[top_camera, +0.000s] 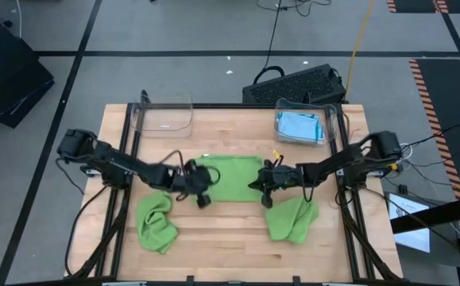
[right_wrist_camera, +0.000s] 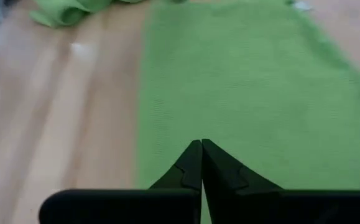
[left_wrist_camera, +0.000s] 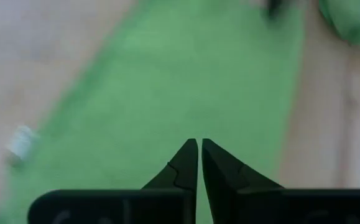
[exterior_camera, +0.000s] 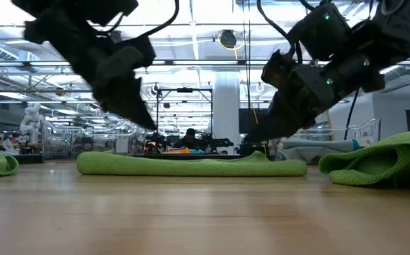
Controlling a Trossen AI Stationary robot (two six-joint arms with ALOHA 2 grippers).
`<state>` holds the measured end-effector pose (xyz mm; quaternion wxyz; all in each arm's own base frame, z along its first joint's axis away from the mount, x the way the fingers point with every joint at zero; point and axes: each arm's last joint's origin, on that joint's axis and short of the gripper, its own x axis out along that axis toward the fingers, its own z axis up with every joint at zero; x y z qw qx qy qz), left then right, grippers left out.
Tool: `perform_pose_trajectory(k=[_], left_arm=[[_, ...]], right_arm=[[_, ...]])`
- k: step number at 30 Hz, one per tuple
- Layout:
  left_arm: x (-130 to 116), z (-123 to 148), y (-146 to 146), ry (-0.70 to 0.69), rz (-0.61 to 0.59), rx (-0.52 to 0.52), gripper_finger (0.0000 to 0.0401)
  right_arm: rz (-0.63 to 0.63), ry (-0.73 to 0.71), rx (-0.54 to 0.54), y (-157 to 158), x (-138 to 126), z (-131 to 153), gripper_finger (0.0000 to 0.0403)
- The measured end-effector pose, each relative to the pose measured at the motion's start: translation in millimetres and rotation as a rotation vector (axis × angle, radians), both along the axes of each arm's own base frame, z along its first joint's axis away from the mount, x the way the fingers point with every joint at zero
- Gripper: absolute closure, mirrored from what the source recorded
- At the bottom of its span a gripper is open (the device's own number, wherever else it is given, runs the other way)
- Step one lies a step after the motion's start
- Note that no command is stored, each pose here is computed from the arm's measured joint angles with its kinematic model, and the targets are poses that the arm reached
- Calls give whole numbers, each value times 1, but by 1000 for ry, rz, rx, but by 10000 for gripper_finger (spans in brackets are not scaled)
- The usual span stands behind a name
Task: Fold microfiber towels
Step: Fold the center green microfiber cloth
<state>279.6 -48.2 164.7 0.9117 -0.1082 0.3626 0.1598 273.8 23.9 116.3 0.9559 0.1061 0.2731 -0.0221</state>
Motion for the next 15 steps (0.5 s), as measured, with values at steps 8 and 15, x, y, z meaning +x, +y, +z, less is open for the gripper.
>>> perform_pose_trajectory(k=[8, 15], left_arm=[[0, -41, -29, 107, 35, -28, 396], [-3, -59, -12, 239, 144, -23, 388]], right_arm=[[-186, 146, -159, -28, -11, 10, 403], [-199, 211, -116, -32, -9, 11, 403]])
